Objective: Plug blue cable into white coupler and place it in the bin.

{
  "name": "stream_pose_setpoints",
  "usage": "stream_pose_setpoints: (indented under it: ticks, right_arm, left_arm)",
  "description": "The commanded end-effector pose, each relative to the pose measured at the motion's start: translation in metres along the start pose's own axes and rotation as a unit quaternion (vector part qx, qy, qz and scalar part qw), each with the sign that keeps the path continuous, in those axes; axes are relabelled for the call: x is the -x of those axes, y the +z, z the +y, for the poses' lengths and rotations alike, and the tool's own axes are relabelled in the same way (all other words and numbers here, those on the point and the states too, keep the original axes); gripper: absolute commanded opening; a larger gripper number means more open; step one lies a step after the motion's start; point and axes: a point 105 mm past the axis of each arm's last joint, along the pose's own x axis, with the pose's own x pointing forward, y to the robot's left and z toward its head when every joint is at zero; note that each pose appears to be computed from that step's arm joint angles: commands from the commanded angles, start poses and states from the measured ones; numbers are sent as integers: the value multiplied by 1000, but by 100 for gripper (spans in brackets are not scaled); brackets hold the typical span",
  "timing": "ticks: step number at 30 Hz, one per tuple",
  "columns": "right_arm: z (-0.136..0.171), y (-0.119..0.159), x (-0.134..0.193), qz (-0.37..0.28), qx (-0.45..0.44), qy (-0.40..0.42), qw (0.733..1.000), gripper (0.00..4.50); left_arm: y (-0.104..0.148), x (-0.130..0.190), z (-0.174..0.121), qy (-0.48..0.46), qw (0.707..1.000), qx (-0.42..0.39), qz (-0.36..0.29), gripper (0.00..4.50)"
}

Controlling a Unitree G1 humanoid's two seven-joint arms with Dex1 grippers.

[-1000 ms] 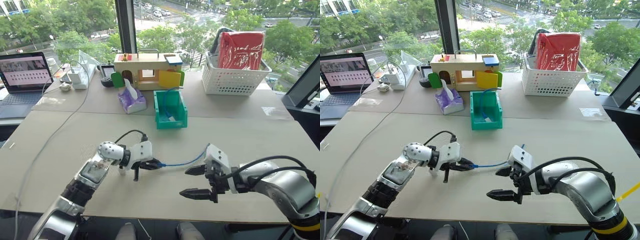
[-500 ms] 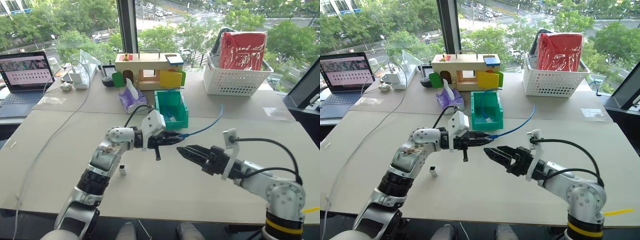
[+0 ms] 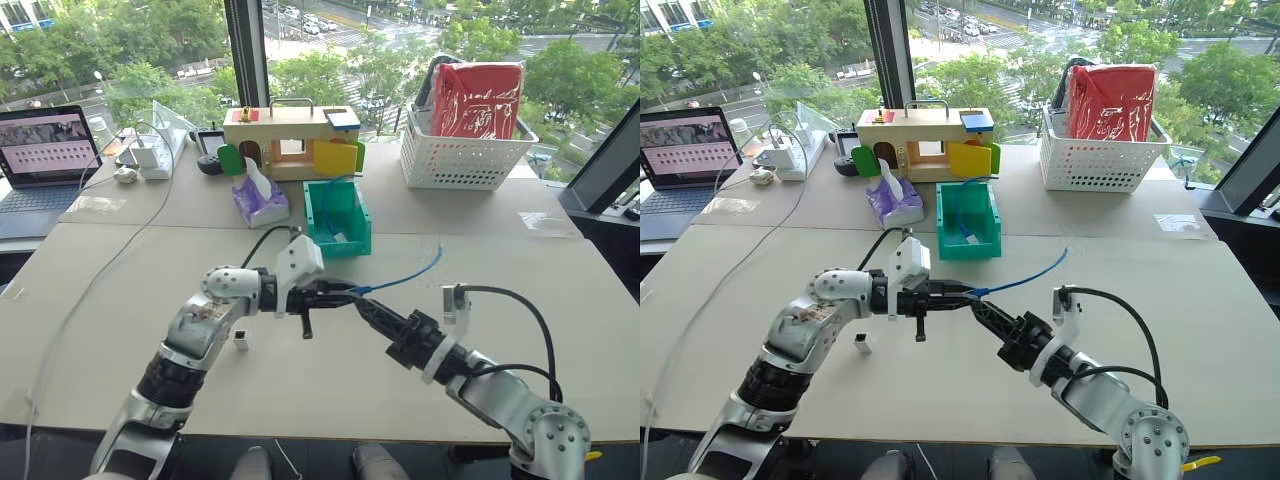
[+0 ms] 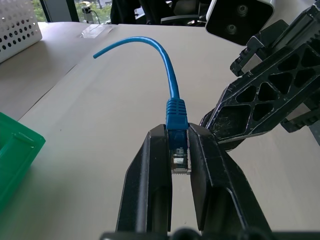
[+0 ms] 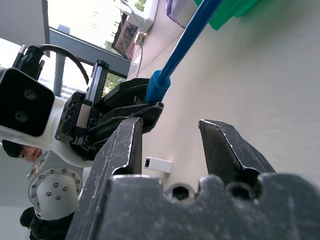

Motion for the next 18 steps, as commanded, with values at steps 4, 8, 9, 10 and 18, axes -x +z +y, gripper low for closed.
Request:
stream_pose_setpoints:
  ticks: [4, 8, 9, 10, 18]
  right_arm:
    - [24, 16, 4, -47, -4, 42, 998, 210]
    - [30, 18, 6, -51, -6, 59, 997, 210]
    - [33, 18, 8, -51, -8, 66, 996, 210]
    - [36, 17, 10, -49, -7, 72, 996, 210]
    - [33, 2, 18, -6, 18, 58, 998, 210]
  left_arm:
    - [1, -6, -19, -38, 999, -5, -2, 9]
    - [0, -5, -19, -37, 999, -3, 0, 9]
    - [-1, -5, -19, -37, 999, -3, 0, 9]
    - [-2, -5, -19, -38, 999, -2, 1, 9]
    - [-3, -4, -20, -39, 999, -9, 6, 9]
